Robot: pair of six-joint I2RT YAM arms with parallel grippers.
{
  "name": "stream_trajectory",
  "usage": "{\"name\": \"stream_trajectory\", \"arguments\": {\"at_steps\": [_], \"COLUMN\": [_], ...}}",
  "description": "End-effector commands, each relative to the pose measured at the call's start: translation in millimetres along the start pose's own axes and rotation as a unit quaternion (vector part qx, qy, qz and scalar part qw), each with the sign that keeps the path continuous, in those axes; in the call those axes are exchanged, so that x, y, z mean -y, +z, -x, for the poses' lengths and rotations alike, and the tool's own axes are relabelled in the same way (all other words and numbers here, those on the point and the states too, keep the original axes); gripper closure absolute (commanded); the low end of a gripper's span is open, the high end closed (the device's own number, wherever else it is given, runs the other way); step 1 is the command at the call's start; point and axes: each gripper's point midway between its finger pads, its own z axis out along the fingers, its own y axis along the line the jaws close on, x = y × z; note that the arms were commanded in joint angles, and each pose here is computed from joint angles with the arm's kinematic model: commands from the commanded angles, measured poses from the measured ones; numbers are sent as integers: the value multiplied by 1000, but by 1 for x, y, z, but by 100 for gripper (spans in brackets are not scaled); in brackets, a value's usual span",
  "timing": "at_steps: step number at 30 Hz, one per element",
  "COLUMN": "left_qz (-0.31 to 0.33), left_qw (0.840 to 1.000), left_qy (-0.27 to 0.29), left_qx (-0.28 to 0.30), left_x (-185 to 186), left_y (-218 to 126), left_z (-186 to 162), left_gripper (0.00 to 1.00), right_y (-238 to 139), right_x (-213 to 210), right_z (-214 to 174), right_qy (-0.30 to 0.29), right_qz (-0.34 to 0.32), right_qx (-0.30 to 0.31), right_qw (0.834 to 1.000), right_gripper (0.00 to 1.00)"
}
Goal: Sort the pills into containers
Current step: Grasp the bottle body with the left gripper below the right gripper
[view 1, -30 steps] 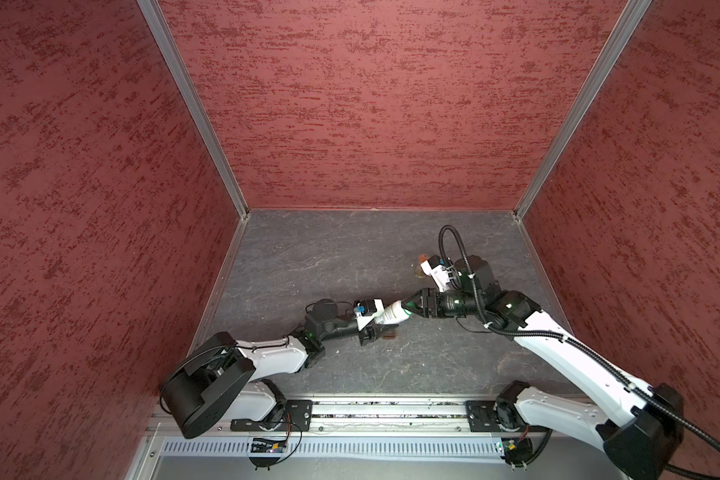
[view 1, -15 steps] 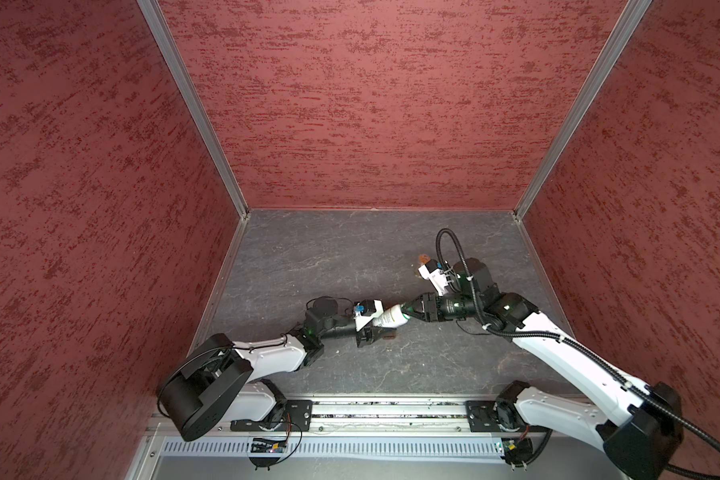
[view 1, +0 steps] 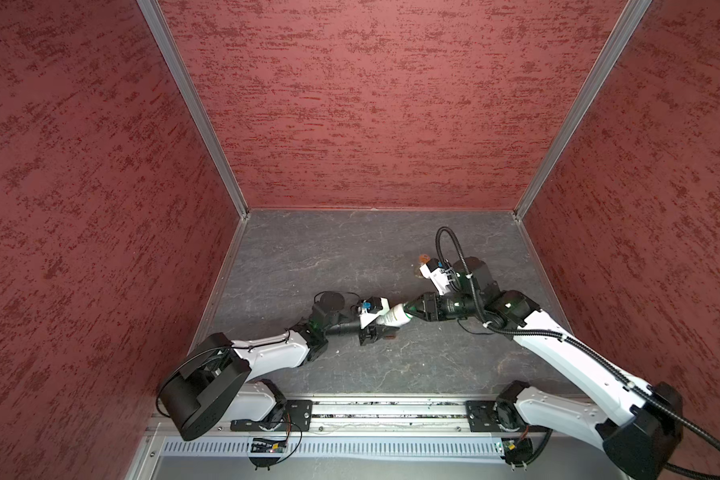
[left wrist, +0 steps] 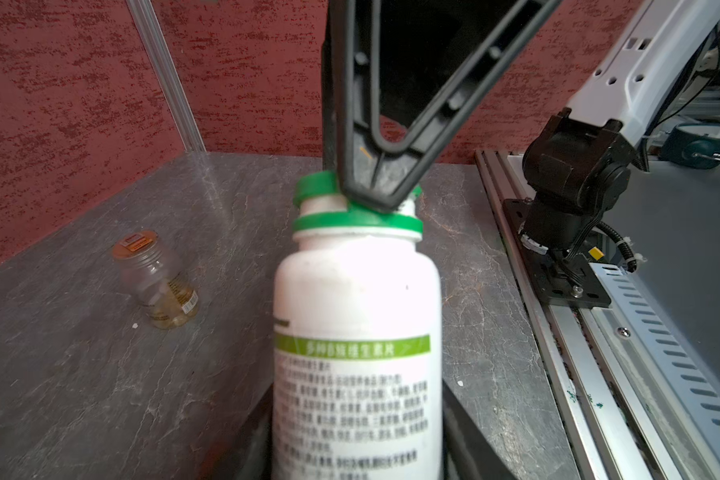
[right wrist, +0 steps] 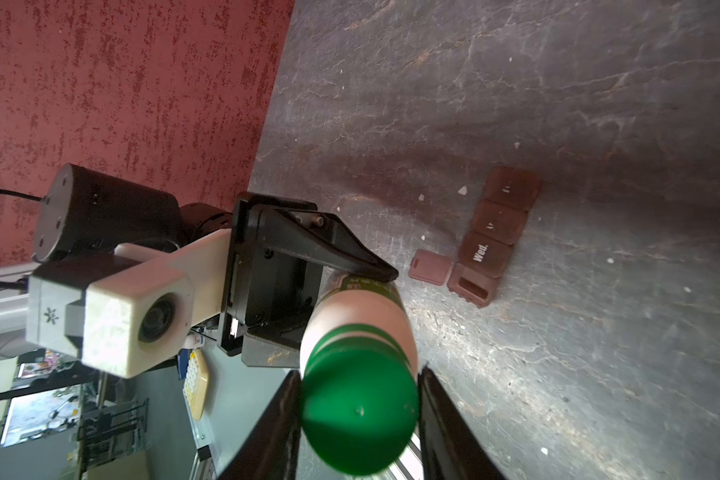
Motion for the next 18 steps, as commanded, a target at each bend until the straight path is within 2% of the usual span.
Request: {"name": "stream_trajectory", "arguments": {"at_steps": [1,18], "left_qz": [14,48], "left_qw": [999,998], "left_qy": [-8,-12], "left_qx": [-29,-46], "left_x": [-5,-14], "left_y": [1,-4], "left_z": [-10,-14], "left_gripper": [100,100], "right_y": [-7,-16], "right_x": [8,41], "right_z": [8,7], "right_qy": [-26,-36], "right_qz": [-56,-202], "right_qx": [17,9], "right_qw": [998,979], "right_gripper": [76,85]}}
